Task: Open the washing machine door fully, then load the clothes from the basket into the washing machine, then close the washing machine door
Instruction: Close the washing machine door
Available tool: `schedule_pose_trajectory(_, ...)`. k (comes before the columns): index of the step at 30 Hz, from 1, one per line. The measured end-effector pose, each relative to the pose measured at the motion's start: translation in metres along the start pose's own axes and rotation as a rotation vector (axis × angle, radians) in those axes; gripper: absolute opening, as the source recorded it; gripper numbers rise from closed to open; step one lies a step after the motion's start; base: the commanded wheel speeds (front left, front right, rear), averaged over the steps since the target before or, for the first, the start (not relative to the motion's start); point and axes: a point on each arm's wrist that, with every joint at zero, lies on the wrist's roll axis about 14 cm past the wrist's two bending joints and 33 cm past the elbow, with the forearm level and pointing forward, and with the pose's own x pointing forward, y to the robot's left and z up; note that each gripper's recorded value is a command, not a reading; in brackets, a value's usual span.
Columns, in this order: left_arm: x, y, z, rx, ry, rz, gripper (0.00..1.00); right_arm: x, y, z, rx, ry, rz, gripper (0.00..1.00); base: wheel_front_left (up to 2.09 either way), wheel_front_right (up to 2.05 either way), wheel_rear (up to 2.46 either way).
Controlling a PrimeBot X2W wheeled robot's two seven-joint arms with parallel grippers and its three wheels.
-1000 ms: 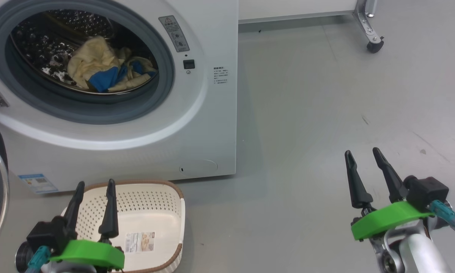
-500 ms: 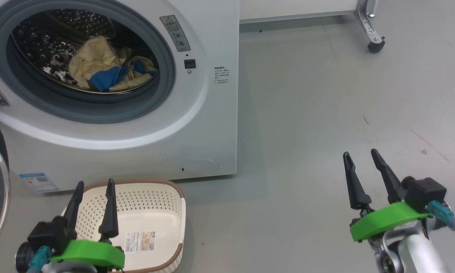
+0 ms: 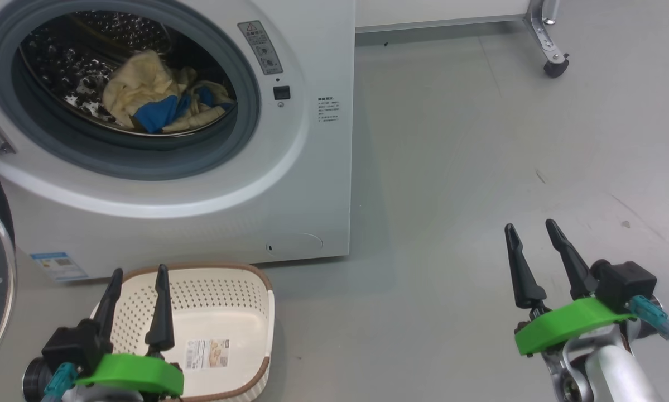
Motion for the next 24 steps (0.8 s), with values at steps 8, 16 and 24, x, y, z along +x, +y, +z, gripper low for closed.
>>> schedule_pose_trajectory(8,-0.0009,0.0003,-0.0015,-0.005,0.004,0.004,1.0,0.0006,0.0004,-0.0001,-0.001,0.0,0.002,1.0,-0.04,0.04,0.0)
schedule_pose_trajectory(16,-0.0015,0.0044,-0.0022,-0.042,0.004,0.023,1.0,-0.0001,-0.0001,0.0004,-0.001,-0.001,0.0,1.0,-0.83,0.83,0.0)
schedule_pose_trajectory(24,0.0001,0.0031,0.004,-0.043,-0.015,0.015,1.0,-0.0008,-0.0012,0.0011,-0.001,-0.003,-0.004,1.0,-1.78,1.78,0.0)
